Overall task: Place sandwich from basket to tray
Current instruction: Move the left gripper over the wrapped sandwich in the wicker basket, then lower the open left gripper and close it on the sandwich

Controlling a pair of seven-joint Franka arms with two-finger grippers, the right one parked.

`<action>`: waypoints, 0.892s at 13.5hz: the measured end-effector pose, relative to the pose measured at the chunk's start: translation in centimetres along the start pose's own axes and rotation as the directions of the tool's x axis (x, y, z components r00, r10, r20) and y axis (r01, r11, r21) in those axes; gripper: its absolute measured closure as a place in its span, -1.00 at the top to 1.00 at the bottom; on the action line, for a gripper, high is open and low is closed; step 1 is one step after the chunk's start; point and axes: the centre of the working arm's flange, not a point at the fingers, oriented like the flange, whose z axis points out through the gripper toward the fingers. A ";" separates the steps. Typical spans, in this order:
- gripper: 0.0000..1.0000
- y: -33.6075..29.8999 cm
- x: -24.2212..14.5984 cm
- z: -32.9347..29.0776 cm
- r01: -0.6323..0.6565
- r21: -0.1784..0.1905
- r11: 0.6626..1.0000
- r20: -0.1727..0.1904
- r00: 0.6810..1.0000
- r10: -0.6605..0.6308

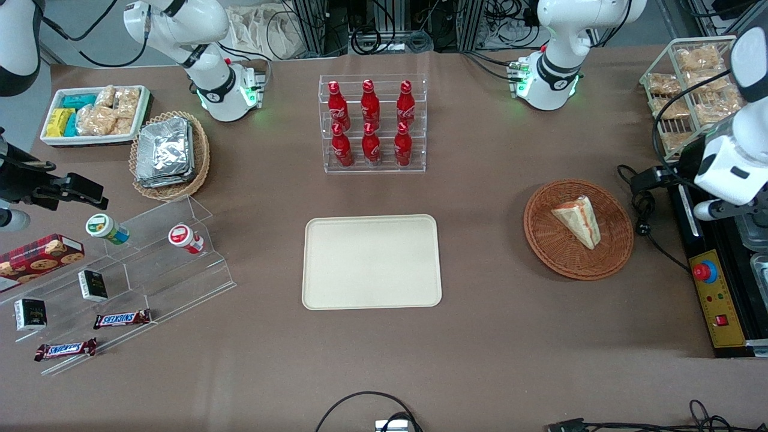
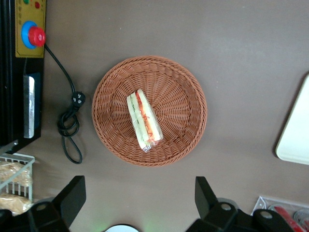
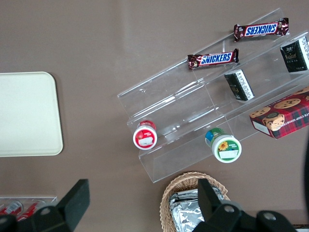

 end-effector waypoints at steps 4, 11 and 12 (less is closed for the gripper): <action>1.00 -0.2 -0.8 6.6 0.091 -0.008 0.996 -0.029 0.995 -0.091; 1.00 -0.8 -3.1 15.5 0.204 -0.023 0.979 -0.056 0.977 -0.205; 1.00 -0.9 -3.4 16.4 0.208 -0.027 0.978 -0.064 0.976 -0.209</action>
